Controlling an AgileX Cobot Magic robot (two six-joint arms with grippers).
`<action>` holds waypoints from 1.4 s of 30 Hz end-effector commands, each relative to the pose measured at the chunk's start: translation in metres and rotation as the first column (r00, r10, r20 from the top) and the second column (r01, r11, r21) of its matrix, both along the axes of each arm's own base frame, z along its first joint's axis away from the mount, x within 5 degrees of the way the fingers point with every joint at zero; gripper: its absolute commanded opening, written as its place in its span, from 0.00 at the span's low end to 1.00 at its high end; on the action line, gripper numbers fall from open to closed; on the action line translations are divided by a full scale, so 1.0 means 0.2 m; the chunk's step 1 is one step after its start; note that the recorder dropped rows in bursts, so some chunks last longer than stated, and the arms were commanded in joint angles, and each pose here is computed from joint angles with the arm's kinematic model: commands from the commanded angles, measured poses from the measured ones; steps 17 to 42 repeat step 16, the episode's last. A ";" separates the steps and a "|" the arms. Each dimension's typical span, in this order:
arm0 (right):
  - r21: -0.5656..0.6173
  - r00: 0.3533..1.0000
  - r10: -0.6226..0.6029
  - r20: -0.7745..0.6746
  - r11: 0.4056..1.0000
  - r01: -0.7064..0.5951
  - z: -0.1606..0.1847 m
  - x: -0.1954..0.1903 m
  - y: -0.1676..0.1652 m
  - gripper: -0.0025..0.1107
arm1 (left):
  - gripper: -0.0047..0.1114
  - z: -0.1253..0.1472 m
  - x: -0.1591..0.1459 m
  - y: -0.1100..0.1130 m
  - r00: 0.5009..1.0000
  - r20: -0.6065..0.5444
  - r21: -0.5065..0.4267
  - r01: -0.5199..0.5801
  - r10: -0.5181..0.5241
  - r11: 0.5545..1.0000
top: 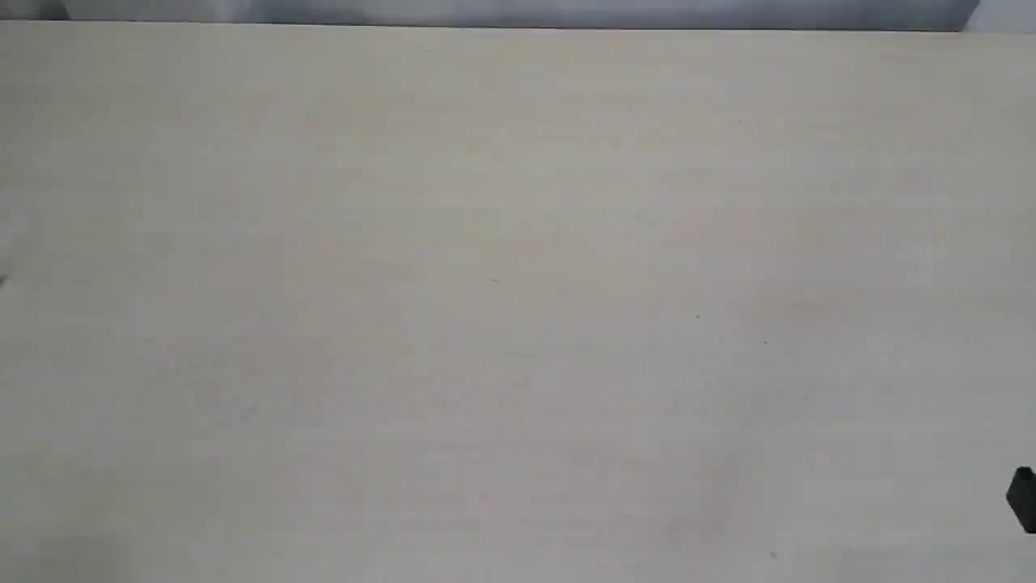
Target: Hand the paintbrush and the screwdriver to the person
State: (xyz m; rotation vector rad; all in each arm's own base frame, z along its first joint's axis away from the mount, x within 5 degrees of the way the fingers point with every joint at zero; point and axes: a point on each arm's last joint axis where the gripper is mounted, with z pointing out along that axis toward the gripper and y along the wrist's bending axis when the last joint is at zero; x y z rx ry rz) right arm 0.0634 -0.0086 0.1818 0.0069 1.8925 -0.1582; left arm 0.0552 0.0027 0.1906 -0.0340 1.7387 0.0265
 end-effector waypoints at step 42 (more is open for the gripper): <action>0.001 1.000 -0.002 0.008 1.000 0.002 0.00 0.00 0.00 0.06 | 0.04 0.00 0.00 0.00 1.000 0.006 -0.002 0.008 -0.008 1.000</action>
